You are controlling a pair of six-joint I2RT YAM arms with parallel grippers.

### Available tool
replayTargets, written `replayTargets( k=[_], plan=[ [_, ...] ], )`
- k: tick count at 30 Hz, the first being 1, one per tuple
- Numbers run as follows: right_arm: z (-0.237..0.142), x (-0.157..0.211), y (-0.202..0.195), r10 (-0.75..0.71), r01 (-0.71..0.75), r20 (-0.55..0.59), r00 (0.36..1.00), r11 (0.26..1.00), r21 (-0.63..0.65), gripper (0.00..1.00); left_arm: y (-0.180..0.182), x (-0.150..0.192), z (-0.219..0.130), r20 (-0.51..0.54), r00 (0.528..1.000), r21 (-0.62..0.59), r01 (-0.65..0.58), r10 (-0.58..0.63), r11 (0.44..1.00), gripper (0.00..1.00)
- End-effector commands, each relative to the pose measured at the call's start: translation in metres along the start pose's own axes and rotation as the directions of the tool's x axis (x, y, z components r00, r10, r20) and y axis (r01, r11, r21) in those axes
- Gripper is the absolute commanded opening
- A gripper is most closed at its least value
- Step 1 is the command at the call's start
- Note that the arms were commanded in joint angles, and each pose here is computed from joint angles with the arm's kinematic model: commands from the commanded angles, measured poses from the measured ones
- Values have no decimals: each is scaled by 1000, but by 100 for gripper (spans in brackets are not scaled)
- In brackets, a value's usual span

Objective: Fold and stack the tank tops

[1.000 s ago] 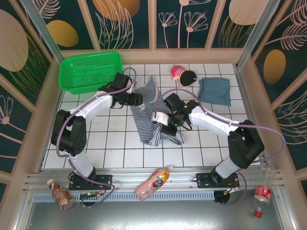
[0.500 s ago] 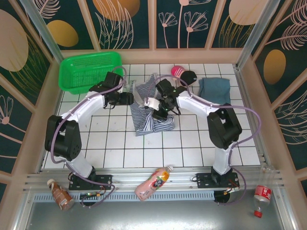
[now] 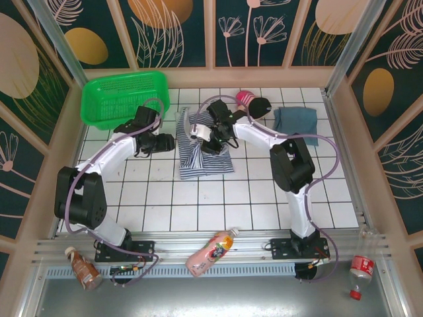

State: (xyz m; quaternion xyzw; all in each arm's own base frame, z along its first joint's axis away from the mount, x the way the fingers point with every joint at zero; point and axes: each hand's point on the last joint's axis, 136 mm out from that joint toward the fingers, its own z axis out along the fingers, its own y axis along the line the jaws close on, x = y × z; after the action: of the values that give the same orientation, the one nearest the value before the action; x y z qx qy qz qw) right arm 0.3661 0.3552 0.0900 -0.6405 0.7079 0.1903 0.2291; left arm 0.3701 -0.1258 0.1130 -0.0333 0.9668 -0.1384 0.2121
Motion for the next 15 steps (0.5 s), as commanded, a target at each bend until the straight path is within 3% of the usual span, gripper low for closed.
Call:
replayTargets(
  k=[1,15],
  plan=[
    [5,-7,-15,-25,24,33,999,1000,17,10,-8,5,-2,-8,1000,60,10,-10,998,64],
    [17,-31,-56,-75,59,103,992,988,143,11,-20,24,3,-41,999,169,27,-21,985,63]
  ],
)
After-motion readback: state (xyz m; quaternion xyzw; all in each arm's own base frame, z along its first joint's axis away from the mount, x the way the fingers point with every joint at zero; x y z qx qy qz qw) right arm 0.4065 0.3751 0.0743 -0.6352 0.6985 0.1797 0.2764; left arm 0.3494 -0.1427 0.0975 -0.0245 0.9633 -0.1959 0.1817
